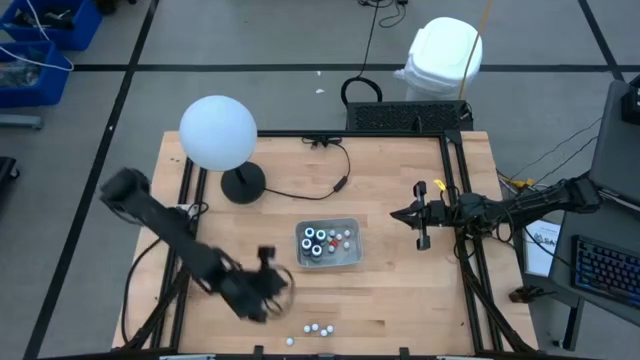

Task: Pick & Place food coloring
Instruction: Put the small dark blue food coloring bottle into the gray bin

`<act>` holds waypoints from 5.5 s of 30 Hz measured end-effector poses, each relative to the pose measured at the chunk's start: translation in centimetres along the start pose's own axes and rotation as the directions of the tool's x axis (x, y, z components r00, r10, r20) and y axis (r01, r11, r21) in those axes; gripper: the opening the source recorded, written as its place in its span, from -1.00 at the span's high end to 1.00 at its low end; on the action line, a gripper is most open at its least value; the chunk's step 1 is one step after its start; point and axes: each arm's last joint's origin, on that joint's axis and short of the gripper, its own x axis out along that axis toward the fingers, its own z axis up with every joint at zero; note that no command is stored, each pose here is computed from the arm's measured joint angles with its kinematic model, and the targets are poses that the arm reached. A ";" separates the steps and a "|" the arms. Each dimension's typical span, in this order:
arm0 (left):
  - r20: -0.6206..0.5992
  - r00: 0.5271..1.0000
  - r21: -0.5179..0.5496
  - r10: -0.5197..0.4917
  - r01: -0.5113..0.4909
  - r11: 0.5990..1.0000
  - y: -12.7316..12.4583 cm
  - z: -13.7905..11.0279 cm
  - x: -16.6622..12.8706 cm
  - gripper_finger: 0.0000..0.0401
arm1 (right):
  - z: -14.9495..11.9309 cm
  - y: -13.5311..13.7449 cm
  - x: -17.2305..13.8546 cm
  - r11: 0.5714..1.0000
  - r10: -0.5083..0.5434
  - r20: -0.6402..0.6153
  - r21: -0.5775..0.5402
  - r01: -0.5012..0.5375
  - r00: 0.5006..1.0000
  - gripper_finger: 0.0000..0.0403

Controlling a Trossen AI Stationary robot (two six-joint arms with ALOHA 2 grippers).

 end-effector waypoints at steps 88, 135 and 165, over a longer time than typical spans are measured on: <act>-0.338 0.891 -0.035 -0.304 0.311 0.950 -10.6 1.0 9.1 0.75 | 0.0 0.0 0.0 1.000 -0.002 0.002 -0.030 0.002 1.000 1.00; 0.450 0.892 0.052 -0.038 0.017 0.999 10.7 -9.8 -4.7 0.75 | -0.1 0.0 0.0 0.998 -0.001 -0.010 -0.063 0.001 1.000 1.00; -0.104 0.995 0.119 -0.001 0.014 0.993 12.8 10.0 13.0 0.75 | -0.3 0.0 0.0 1.000 0.000 -0.027 -0.029 -0.001 1.000 1.00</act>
